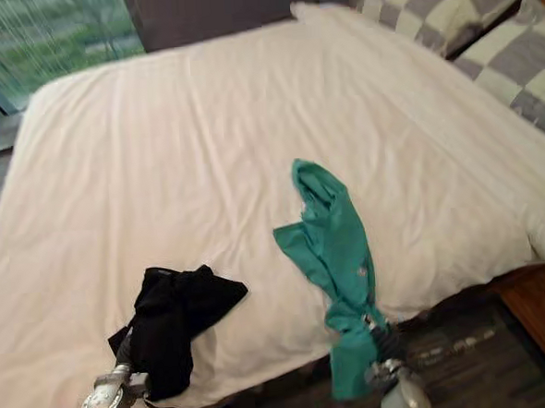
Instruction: Tidy the bed and pick cloth on bed and put in laundry
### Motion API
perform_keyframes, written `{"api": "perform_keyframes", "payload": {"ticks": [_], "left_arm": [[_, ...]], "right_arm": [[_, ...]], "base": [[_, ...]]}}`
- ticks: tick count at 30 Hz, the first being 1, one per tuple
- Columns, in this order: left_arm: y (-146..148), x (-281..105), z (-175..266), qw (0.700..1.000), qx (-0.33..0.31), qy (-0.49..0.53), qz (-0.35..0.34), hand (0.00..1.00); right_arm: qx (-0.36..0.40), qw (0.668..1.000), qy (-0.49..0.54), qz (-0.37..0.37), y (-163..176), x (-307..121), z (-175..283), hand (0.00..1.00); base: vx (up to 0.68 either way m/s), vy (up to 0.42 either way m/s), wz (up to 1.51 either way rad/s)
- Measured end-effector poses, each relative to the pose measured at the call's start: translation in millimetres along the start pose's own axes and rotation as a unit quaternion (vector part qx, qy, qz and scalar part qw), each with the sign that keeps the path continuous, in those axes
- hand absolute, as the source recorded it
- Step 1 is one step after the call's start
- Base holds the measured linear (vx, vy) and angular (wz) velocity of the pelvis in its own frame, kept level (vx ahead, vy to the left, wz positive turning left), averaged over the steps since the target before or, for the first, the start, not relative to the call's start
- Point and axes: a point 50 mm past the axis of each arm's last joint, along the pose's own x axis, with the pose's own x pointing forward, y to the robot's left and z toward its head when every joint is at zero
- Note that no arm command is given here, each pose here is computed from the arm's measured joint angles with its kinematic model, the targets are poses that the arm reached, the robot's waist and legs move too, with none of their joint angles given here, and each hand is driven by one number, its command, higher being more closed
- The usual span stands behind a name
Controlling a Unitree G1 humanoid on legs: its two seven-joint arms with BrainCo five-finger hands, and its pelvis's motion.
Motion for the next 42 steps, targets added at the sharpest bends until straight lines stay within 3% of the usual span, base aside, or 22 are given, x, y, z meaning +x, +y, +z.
{"api": "perform_keyframes", "payload": {"ticks": [6, 7, 10, 15, 23, 27, 31, 39, 42], "left_arm": [[-6, -16, -23, 0.995, -0.104, 0.014, 0.005, 1.0], [-12, -19, -31, 0.99, -0.14, 0.025, 0.005, 1.0], [-33, -21, -43, 0.984, -0.17, 0.054, -0.016, 1.0], [-59, -27, -62, 0.977, -0.178, 0.112, -0.017, 1.0], [-64, -29, -62, 0.98, -0.171, 0.102, -0.017, 1.0], [-66, -23, -56, 0.984, -0.144, 0.097, -0.041, 1.0], [-89, -18, -55, 0.981, -0.124, 0.112, -0.101, 1.0], [-72, -16, -41, 0.988, -0.105, 0.083, -0.074, 1.0], [-77, -19, -51, 0.984, -0.11, 0.114, -0.075, 1.0]], "right_arm": [[0.009, 0.997, 0.037, 0.063, 15, -21, -31, 1.0], [0.007, 0.996, 0.05, 0.074, 16, -28, -38, 1.0], [-0.016, 0.991, 0.087, 0.103, 21, -44, -54, 1.0], [-0.069, 0.984, 0.097, 0.136, 40, -43, -59, 1.0], [-0.08, 0.983, 0.087, 0.137, 47, -26, -55, 1.0], [-0.082, 0.986, 0.079, 0.122, 50, -25, -56, 1.0], [-0.082, 0.992, 0.065, 0.072, 31, -25, -48, 1.0], [-0.114, 0.983, 0.07, 0.123, 36, -24, -41, 1.0], [-0.121, 0.981, 0.092, 0.117, 28, -25, -40, 1.0]], "base": [[-0.05, 0.056, 0.14], [-0.06, 0.055, 0.34], [-0.01, 0.016, 0.72], [-0.01, -0.012, 1.13], [0.02, -0.065, 0.85], [-0.07, -0.025, 1.09], [0.05, 0.079, 1.72], [0.09, 0.049, 0.67], [0.1, 0.146, 0.93]]}}
